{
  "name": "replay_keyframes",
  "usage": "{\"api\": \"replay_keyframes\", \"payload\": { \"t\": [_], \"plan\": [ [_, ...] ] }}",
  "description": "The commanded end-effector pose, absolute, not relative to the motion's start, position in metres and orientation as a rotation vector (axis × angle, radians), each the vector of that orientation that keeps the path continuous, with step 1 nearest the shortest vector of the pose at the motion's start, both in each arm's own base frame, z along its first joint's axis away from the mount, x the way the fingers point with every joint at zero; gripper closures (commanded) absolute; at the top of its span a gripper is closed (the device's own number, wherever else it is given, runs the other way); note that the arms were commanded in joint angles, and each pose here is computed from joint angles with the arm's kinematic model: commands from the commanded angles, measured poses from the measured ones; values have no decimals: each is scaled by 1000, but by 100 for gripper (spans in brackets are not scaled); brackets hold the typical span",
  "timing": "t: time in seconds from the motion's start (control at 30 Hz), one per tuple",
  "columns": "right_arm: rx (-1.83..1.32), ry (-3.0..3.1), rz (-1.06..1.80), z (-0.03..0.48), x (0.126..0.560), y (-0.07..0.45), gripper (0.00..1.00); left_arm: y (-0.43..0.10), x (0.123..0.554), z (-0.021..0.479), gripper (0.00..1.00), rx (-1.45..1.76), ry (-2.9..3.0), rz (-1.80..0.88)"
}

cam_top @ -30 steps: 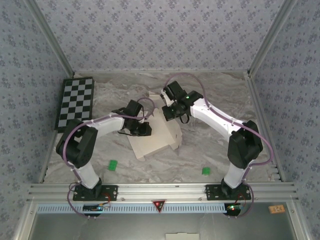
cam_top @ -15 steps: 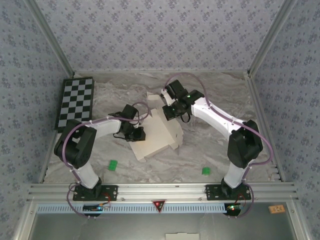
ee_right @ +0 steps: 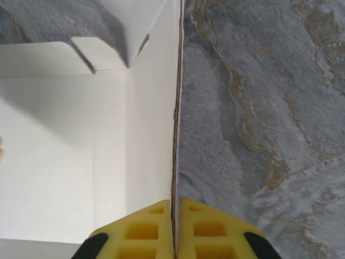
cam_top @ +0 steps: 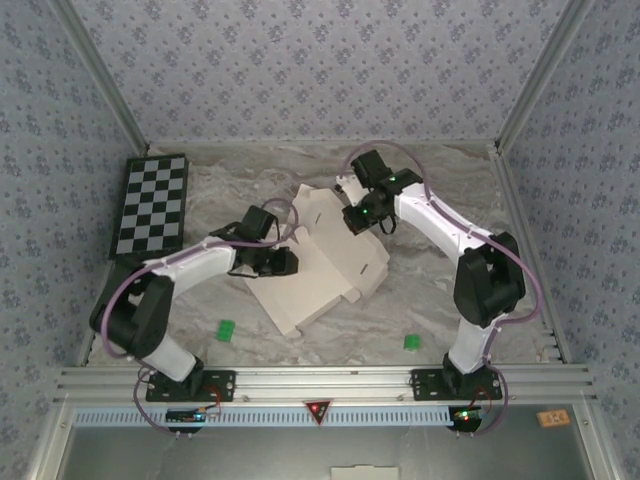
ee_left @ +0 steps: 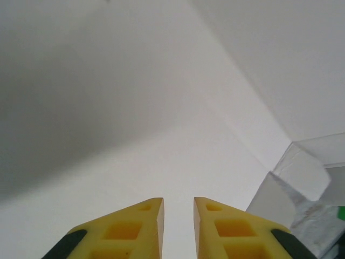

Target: Fold the paper box

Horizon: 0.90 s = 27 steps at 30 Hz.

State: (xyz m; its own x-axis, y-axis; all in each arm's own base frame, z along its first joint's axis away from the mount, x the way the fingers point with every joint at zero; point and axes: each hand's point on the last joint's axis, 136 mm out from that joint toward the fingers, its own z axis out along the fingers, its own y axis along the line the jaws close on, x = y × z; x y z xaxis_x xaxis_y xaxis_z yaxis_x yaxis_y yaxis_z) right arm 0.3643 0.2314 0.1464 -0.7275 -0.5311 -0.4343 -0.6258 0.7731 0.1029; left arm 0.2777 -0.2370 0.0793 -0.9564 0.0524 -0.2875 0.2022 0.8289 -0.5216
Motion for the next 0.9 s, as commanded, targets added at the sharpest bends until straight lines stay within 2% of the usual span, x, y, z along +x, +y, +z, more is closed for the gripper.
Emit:
{"api": "replay_keyframes", "payload": {
  "t": [0.0, 0.43, 0.63, 0.87],
  "plan": [
    [-1078, 2577, 393, 145, 350, 225, 100, -228, 301, 119, 76, 168, 2624, -812],
    [-1447, 2466, 380, 147, 345, 219, 100, -185, 332, 152, 70, 82, 2507, -804],
    [-1597, 2404, 328, 140, 341, 224, 100, -186, 346, 159, 59, 101, 2464, -840],
    [-1618, 2391, 301, 135, 343, 226, 100, -206, 364, 166, 40, 211, 2413, -951]
  ]
}}
